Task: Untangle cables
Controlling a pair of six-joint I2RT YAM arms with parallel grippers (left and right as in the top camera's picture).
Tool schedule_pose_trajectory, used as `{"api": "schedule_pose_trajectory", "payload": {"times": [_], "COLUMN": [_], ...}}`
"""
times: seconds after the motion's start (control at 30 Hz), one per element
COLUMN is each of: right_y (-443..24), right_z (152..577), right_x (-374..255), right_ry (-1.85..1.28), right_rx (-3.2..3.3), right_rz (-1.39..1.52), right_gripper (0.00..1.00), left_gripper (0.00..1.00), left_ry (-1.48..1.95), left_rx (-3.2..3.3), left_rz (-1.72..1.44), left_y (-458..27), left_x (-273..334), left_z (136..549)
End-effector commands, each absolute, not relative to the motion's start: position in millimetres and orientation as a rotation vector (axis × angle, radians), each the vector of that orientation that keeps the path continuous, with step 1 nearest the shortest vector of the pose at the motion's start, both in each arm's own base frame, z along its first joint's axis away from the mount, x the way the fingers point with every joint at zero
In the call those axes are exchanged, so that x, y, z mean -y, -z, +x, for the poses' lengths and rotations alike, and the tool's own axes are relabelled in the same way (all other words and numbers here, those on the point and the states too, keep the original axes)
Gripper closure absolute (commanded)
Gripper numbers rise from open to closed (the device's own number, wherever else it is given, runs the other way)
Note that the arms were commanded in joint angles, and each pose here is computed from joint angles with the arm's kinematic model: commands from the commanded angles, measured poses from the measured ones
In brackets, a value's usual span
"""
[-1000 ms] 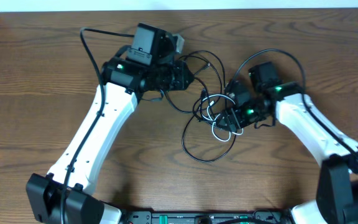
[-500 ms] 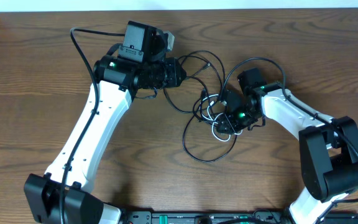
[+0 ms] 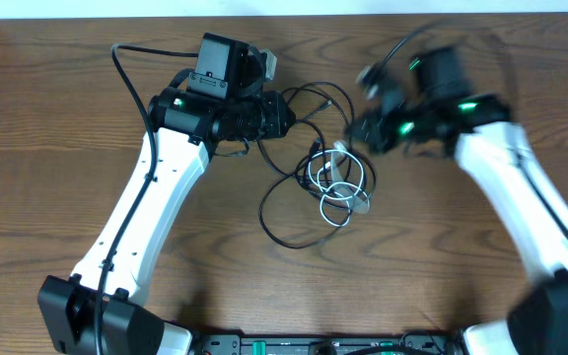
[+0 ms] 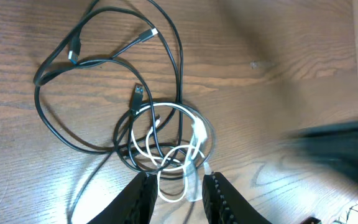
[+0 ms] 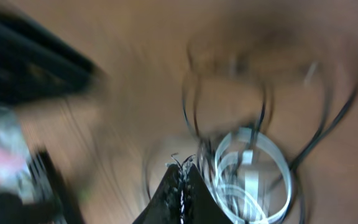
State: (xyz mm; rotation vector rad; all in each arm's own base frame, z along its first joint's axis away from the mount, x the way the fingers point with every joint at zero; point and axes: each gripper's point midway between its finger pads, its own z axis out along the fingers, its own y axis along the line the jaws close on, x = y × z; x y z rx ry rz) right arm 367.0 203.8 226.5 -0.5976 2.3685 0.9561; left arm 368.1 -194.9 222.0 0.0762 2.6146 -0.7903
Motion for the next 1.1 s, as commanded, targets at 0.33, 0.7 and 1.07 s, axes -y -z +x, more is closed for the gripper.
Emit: {"api": "schedule_pose_trajectory", "payload": {"times": [0.33,0.7,1.07], "right_y": [-343.8,-256.2,-251.8], "right_z": [365.2,361.5,355.2], "right_x": [-132.5,-141.8,-157.0], "right_ry": [-0.775,-0.825,-1.013], "right_rx": [-2.240,-2.568,-2.630], "right_rz": [-0.209,-0.234,-0.100], "right_gripper": [0.99,0.80,0.99], "left_gripper": [0.58,0.55,0.56], "left_ry": [0.759,0.752,0.752], "left_rx": [-2.643,-2.649,-2.649], "left_rz": [0.125,0.139,0.138], "left_y": [-213.6,-212.5,-212.5], "left_x": [191.6,190.7,190.7], "left_z": [363.5,362.0,362.0]}}
